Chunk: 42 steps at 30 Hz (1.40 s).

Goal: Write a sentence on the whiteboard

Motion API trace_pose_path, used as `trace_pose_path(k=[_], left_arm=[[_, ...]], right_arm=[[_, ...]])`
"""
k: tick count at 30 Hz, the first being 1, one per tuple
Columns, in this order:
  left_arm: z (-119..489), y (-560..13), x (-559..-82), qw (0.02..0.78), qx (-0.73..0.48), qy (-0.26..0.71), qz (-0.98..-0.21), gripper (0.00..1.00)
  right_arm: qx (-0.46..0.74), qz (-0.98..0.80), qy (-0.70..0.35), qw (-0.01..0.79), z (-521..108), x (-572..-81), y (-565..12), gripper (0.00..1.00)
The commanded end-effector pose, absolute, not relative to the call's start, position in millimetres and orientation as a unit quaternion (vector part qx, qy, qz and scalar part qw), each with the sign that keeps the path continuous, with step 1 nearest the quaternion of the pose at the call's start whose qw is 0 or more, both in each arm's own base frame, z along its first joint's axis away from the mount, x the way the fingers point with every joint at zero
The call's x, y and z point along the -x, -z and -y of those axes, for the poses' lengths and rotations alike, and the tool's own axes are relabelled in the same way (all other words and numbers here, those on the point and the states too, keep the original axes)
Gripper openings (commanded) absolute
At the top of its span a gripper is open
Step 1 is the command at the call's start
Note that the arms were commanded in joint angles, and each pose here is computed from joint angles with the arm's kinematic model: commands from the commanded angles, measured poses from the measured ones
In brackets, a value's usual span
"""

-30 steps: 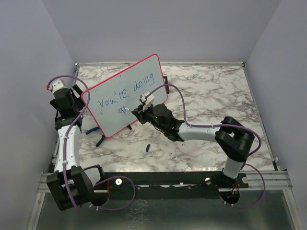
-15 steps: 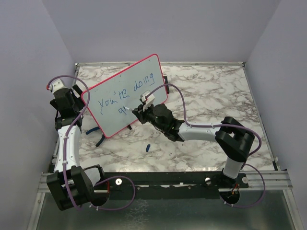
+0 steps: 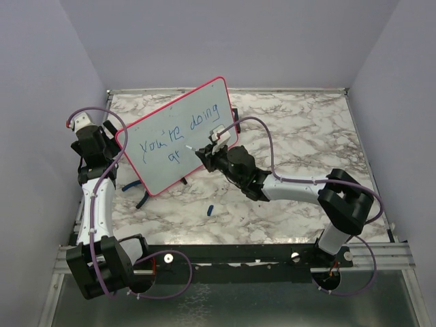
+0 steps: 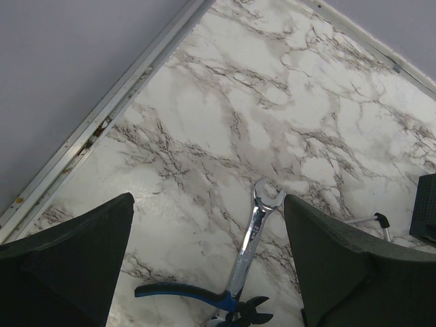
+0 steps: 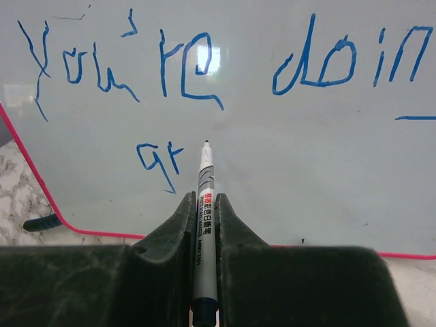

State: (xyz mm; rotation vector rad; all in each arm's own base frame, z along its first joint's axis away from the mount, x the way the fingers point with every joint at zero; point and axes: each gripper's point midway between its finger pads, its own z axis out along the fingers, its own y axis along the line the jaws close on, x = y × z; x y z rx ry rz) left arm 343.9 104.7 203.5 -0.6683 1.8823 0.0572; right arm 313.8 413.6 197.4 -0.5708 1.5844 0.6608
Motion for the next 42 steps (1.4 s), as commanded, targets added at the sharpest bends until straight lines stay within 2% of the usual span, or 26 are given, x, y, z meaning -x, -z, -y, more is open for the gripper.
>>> trace_pose_path(k=[1, 25, 42], left_arm=[[-93.8, -207.3, -347.1, 0.549, 0.264, -0.006, -0.793, 0.92], [-94.0, -206.1, -346.7, 0.547, 0.263, -0.008, -0.795, 0.92], [-93.4, -206.7, -346.7, 0.548, 0.263, -0.007, -0.794, 0.92]], right_arm=[[0.250, -0.684, -0.283, 0.624, -414.2, -316.2, -201.1, 0.00], [0.276, -0.695, -0.291, 0.597, -434.0, -318.2, -176.6, 0.00], [0.242, -0.718, -0.246, 0.605, -410.6, -331.6, -169.6, 0.00]])
